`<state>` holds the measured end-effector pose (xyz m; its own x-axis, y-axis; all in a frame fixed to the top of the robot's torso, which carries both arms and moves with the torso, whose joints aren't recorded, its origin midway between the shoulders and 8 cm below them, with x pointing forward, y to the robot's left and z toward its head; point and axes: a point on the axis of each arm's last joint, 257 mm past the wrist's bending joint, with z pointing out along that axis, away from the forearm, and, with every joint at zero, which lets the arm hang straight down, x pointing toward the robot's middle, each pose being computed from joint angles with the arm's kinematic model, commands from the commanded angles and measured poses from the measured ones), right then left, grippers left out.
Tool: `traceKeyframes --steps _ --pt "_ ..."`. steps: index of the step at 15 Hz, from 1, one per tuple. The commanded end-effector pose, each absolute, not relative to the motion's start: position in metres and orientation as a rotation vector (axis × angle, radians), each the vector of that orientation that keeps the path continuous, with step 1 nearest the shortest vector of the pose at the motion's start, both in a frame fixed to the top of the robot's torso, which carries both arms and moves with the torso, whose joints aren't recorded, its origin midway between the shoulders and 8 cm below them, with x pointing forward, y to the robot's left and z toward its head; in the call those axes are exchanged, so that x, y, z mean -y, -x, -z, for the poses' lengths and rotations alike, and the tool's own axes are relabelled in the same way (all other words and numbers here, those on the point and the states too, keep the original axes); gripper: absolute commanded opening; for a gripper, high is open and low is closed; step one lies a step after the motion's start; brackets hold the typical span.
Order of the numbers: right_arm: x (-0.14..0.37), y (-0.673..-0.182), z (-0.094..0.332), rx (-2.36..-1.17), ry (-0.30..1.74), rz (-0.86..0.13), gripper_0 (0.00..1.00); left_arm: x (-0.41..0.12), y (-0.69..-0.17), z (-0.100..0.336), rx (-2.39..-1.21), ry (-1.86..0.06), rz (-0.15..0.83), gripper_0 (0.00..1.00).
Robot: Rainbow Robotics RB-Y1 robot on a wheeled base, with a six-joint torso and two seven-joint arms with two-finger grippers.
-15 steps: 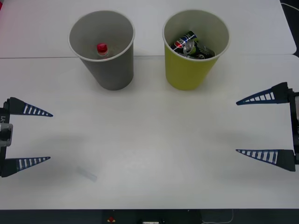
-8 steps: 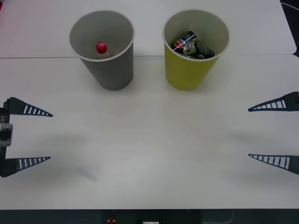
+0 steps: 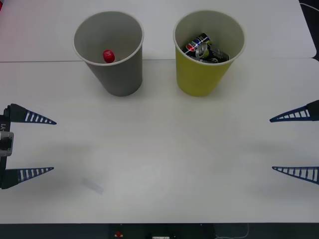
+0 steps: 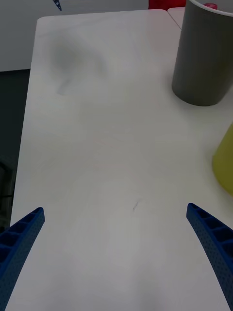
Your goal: Put the can into the green bin and the plastic bottle into the gray bin
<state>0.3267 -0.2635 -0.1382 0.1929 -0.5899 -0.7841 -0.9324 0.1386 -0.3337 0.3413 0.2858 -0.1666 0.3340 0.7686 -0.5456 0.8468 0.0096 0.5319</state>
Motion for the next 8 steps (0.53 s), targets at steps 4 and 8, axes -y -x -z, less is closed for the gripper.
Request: traceKeyframes --steps 4,8 --pt "0.2721 -0.3324 0.1430 -1.556 1.577 -0.435 1.00 -0.2858 -0.3413 0.1666 -1.444 -1.762 0.118 1.00" --pt "0.2721 -0.3324 0.1430 -1.556 1.577 -0.435 1.00 -0.2858 -0.3413 0.1666 -1.444 -1.762 0.118 1.00"
